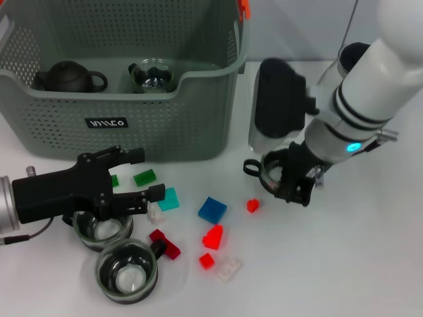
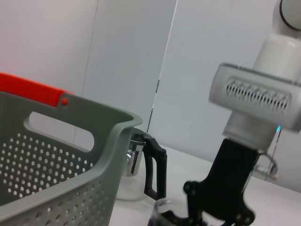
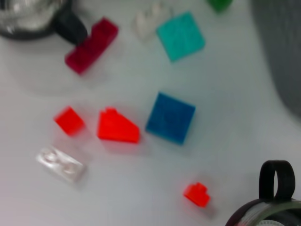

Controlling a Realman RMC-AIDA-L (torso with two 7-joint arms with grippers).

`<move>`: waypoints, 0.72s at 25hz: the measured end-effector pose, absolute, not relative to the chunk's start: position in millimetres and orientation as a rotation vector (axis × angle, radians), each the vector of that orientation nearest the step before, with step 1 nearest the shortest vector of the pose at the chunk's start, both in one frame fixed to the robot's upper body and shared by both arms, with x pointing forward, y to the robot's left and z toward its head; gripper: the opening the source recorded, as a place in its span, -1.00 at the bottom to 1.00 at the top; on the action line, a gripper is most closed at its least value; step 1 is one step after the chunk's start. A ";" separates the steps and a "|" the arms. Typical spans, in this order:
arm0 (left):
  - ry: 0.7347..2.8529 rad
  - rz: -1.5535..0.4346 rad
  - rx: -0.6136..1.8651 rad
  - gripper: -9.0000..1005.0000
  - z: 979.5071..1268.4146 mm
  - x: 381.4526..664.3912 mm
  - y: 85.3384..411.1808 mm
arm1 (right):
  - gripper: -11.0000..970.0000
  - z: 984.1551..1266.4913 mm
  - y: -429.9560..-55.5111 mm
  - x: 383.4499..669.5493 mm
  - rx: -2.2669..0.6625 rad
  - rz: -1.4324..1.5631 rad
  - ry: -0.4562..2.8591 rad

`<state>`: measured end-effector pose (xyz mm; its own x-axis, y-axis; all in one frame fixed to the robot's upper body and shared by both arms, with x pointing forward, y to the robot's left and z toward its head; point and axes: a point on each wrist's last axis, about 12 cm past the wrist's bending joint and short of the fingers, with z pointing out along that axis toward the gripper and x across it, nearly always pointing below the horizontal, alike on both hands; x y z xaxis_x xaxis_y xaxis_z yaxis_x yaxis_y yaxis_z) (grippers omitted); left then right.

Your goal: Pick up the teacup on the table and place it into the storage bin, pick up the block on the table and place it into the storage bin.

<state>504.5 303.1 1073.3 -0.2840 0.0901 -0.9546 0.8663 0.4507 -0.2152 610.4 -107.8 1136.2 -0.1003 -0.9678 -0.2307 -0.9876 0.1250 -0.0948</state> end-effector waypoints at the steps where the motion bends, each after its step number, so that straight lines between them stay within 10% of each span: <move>1: 1.691 -0.963 0.834 0.65 1073.3 504.3 303.1 | -0.86 1142.2 -109.1 609.0 -1.922 0.144 2.165; 18: 1.682 -0.968 0.844 0.64 1075.4 503.3 304.5 | -0.86 1315.1 -134.2 582.8 -1.718 0.726 1.775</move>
<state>503.3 304.5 1075.4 -0.2773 0.0905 -0.9565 0.8725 0.4406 -0.2113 582.8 -134.2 1315.1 -0.0226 -0.6965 -0.7172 -0.9995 0.0328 -0.0003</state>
